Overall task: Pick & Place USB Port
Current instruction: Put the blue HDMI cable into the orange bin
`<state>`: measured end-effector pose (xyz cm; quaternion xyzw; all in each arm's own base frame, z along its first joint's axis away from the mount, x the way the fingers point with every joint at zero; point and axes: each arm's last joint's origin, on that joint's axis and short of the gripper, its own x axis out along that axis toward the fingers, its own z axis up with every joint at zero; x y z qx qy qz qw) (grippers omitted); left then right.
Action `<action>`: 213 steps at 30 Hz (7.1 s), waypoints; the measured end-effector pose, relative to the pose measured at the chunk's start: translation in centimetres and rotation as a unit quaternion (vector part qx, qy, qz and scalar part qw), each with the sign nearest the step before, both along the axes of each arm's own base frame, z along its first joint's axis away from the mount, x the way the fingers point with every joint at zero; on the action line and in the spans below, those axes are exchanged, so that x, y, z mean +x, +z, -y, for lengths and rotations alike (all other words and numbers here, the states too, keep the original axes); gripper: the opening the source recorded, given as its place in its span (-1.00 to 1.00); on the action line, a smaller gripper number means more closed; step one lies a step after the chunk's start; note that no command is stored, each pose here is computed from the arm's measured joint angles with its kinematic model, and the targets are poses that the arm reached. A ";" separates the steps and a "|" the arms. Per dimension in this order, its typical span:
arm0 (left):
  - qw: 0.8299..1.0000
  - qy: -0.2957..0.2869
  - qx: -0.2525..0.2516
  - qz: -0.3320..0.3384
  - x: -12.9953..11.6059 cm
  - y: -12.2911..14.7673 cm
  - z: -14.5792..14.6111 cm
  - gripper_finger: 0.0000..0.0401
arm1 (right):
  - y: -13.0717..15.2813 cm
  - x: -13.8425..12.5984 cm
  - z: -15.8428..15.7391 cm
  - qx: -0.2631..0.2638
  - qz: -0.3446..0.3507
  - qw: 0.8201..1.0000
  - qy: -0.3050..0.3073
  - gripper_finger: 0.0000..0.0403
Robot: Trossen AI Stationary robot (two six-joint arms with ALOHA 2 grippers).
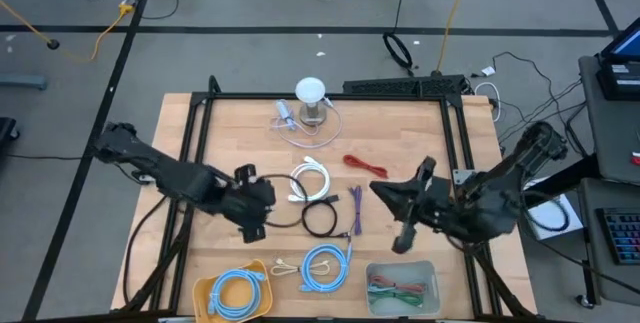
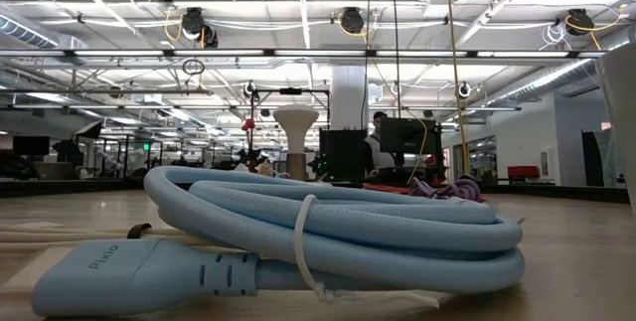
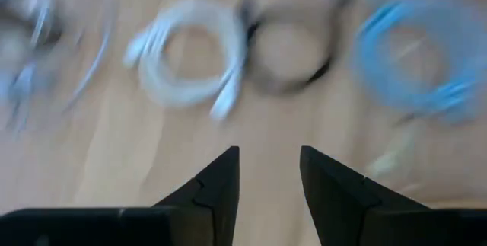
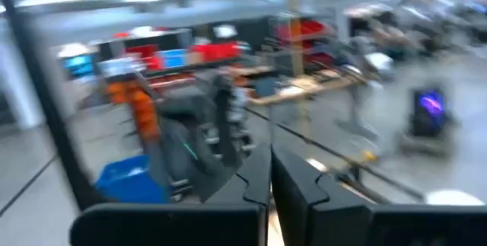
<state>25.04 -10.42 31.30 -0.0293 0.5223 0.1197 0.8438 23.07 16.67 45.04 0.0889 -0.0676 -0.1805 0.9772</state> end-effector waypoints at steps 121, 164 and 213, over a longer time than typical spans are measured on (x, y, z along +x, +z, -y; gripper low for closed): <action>0.897 0.119 -0.425 0.021 13.2 -17.1 6.0 -0.29 | -19.0 1.8 9.2 0.148 -0.317 0.931 0.103 -0.71; 0.946 0.040 -0.320 -0.001 11.5 -15.7 5.4 -0.02 | -19.0 1.7 9.2 0.160 -0.310 0.933 0.087 -0.71; 0.943 0.062 -0.324 -0.030 12.3 -18.8 4.9 -0.92 | -19.0 1.7 9.3 0.155 -0.308 0.936 0.076 -0.71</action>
